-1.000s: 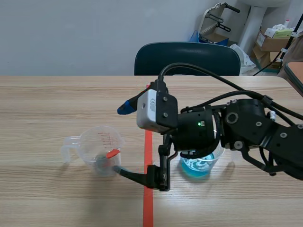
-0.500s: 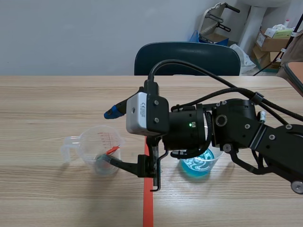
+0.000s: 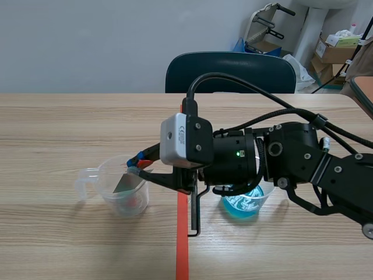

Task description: Do the redox reaction experiment

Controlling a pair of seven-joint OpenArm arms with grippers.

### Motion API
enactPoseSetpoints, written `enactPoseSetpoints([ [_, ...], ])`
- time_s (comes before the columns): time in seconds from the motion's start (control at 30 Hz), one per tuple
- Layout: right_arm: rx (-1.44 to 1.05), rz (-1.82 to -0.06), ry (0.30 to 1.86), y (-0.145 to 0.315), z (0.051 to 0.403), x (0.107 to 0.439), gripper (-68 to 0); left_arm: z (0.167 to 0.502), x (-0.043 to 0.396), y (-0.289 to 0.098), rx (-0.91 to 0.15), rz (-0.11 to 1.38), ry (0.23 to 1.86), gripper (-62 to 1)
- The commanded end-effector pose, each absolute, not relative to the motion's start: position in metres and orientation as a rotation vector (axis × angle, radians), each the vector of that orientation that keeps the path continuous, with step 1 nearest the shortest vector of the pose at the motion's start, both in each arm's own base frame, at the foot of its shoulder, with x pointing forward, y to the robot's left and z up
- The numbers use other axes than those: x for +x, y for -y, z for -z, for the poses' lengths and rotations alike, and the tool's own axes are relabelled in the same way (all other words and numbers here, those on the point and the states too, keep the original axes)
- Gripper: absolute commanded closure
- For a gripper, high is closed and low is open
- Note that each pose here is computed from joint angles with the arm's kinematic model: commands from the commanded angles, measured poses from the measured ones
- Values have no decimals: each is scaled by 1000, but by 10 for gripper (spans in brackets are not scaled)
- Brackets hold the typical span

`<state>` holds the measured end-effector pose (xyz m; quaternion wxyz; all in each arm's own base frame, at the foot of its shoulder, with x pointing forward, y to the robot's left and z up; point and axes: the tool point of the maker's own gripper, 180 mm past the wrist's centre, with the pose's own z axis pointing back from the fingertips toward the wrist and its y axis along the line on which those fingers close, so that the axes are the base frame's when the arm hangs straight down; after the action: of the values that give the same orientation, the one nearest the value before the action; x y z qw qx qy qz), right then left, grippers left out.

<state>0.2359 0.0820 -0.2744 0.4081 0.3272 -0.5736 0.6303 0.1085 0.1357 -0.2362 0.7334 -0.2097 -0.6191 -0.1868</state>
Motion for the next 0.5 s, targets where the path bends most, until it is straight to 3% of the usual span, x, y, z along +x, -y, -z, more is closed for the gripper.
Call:
enactPoseSetpoints([
  [0.0,818,-1591,1496,-82,260,243,-6,231,111,-138,-450,382,1388,-623],
  [0.23,851,-1580,1526,-82,253,241,-6,231,118,-150,-351,370,1413,-623],
  [0.47,871,-1512,1532,-83,245,247,-6,231,118,-150,-349,370,1414,-623],
])
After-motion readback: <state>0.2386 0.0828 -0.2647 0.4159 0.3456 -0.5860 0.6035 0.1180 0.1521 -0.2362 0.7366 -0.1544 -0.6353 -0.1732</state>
